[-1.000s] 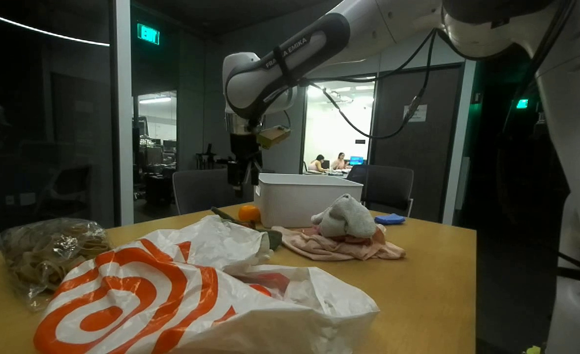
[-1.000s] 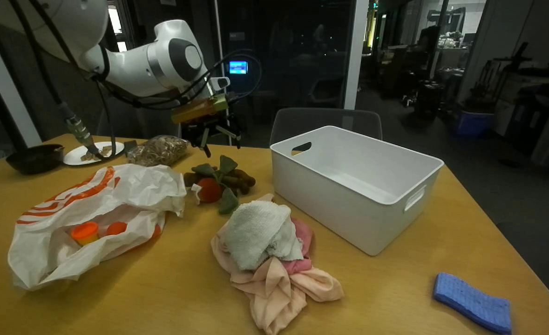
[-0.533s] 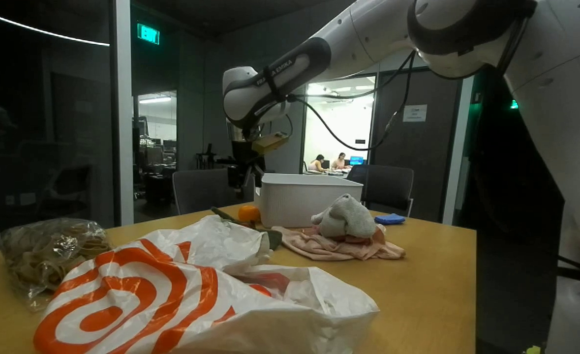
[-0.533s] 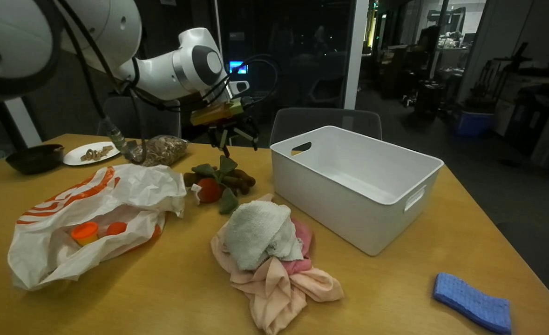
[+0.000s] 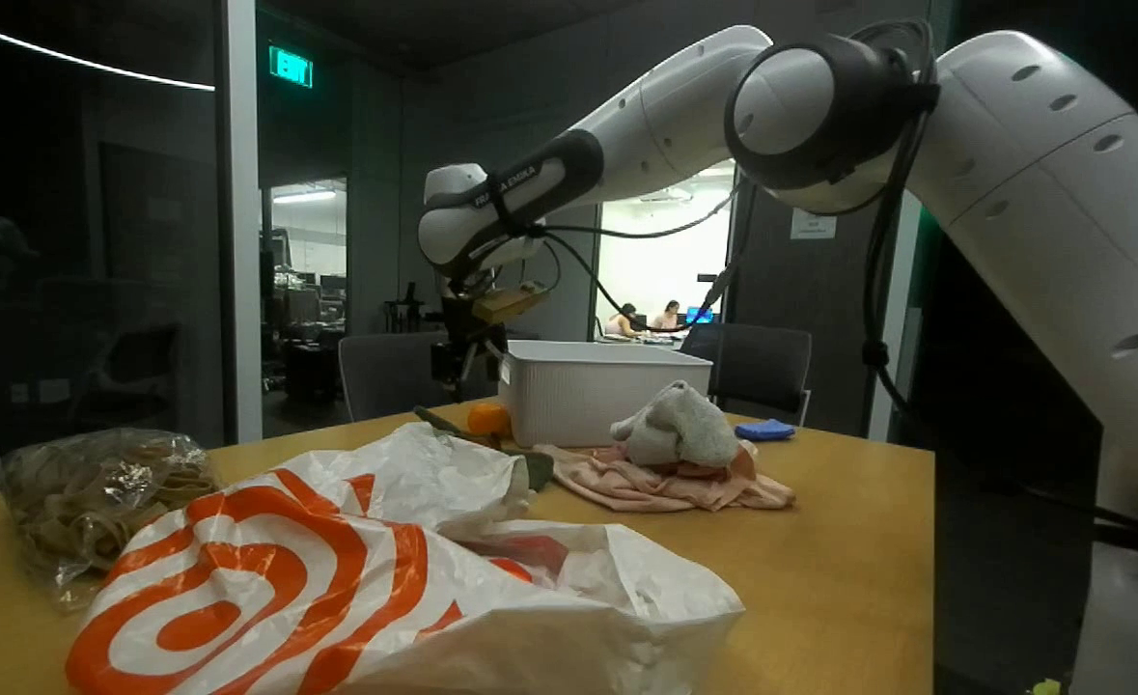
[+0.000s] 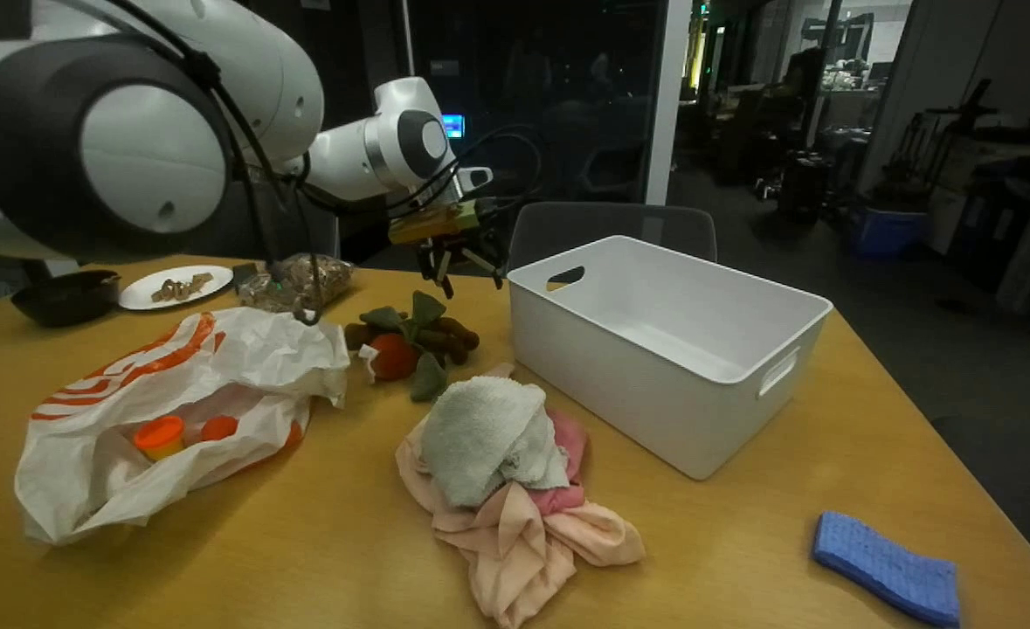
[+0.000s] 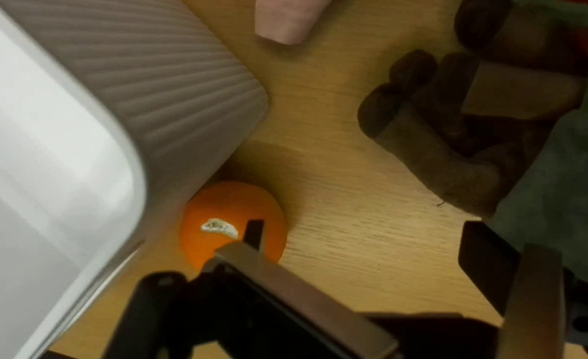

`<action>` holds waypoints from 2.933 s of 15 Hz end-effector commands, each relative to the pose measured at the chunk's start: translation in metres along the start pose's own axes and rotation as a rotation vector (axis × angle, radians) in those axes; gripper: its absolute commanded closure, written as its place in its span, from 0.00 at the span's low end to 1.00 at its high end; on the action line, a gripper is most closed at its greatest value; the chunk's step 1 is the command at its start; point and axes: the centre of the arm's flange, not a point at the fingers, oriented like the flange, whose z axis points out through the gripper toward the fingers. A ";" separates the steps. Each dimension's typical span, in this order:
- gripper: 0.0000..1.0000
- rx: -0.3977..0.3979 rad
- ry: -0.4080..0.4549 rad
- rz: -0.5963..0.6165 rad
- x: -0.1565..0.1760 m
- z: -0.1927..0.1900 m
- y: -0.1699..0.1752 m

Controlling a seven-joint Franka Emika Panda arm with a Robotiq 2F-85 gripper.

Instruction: Put the orange bottle and two of the plush toys into the carrier bag

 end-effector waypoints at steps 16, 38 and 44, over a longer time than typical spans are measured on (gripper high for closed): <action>0.00 0.000 0.009 0.193 0.065 0.067 0.075; 0.44 0.109 -0.113 0.042 0.003 -0.084 0.044; 0.44 0.011 -0.001 -0.156 -0.051 -0.149 0.005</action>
